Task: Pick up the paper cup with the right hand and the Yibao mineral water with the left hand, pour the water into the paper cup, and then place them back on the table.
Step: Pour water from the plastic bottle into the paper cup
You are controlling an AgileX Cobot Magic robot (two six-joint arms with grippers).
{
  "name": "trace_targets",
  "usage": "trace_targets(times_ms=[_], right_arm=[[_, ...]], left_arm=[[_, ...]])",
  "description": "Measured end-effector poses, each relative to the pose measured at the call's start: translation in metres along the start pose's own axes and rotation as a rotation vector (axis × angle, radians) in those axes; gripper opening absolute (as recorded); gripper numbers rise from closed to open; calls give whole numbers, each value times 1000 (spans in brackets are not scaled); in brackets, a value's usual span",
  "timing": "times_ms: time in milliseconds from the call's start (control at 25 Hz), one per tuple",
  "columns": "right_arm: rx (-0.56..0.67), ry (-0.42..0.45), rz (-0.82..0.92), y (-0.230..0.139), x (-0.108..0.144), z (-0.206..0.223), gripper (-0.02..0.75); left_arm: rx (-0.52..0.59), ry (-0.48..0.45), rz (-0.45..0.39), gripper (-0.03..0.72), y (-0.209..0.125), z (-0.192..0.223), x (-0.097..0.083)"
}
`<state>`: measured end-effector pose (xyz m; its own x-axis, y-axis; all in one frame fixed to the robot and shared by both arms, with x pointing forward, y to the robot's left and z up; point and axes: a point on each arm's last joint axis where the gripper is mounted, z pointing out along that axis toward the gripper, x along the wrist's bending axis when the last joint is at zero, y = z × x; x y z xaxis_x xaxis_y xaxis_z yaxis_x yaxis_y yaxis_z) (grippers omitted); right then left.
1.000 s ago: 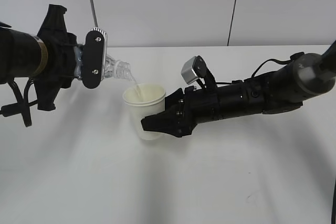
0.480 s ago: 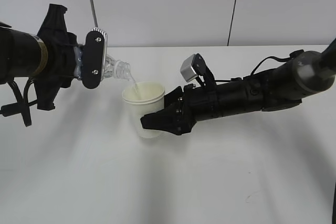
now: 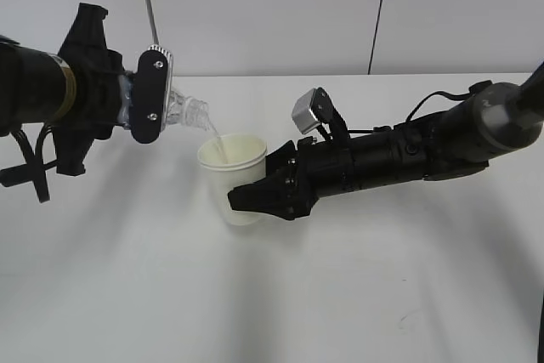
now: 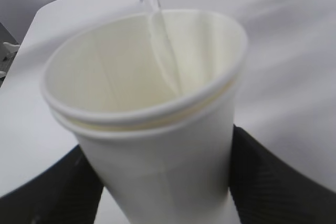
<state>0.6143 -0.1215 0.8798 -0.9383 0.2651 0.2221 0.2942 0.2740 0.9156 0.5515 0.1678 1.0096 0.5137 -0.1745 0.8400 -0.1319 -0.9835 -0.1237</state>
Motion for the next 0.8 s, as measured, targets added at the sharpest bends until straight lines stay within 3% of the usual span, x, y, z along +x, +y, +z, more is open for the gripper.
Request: trace_targets(times_ms=[360,400,800], right_arm=[[1,1,0,0,0,0,533],[3,2,-1,0,0,0,533],[7,5,-3,-1,0,0,533]], left_arm=[[4,4,5,321,0,0,1],[5,4,6,358,0,0,1],[4,5,9,321,0,0,1]])
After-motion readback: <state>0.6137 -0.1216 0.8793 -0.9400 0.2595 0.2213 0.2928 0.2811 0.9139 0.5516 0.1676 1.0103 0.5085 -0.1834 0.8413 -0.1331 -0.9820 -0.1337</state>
